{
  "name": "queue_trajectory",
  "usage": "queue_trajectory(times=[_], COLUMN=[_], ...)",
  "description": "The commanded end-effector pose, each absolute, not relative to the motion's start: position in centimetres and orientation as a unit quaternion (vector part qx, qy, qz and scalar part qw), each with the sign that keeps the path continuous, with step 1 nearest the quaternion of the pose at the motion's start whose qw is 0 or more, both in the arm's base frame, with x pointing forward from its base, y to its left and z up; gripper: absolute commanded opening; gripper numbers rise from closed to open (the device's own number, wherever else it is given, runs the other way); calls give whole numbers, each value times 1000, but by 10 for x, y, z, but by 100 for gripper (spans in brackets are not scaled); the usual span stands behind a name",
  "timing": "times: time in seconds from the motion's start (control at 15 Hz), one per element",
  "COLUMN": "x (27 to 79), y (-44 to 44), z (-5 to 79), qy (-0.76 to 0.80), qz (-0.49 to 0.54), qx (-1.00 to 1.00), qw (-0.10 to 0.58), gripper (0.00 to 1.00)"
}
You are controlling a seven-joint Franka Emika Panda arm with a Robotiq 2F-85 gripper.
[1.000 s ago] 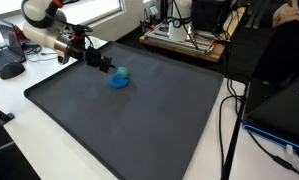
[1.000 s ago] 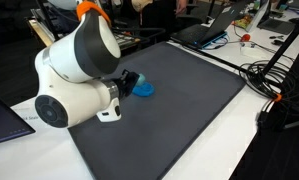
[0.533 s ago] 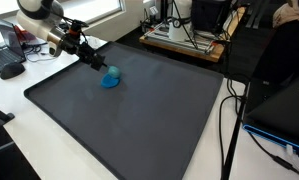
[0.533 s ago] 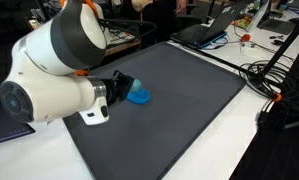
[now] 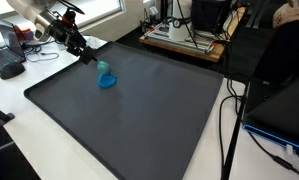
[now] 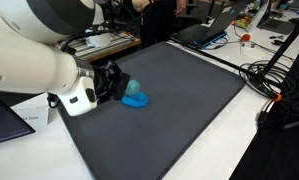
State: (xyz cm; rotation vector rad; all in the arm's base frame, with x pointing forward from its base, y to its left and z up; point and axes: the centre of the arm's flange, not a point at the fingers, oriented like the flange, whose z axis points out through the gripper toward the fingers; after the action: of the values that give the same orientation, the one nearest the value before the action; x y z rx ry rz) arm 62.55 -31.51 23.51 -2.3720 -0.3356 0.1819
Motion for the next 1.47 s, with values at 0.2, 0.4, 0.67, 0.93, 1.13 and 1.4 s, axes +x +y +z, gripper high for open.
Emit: queue_trajectory(times=[0.2, 0.4, 0.67, 0.93, 1.13, 1.4], x=[597, 592, 587, 574, 560, 538], y=[-280, -262, -233, -198, -172, -141], z=[280, 298, 321, 338, 346, 352], qy=[-154, -150, -124, -84, -47, 6], qz=[71, 69, 50, 32, 24, 12], qx=[-931, -942, -964, -981, -990, -996], qw=[323, 291, 231, 170, 133, 89], gripper=[22, 22, 22, 22, 22, 22])
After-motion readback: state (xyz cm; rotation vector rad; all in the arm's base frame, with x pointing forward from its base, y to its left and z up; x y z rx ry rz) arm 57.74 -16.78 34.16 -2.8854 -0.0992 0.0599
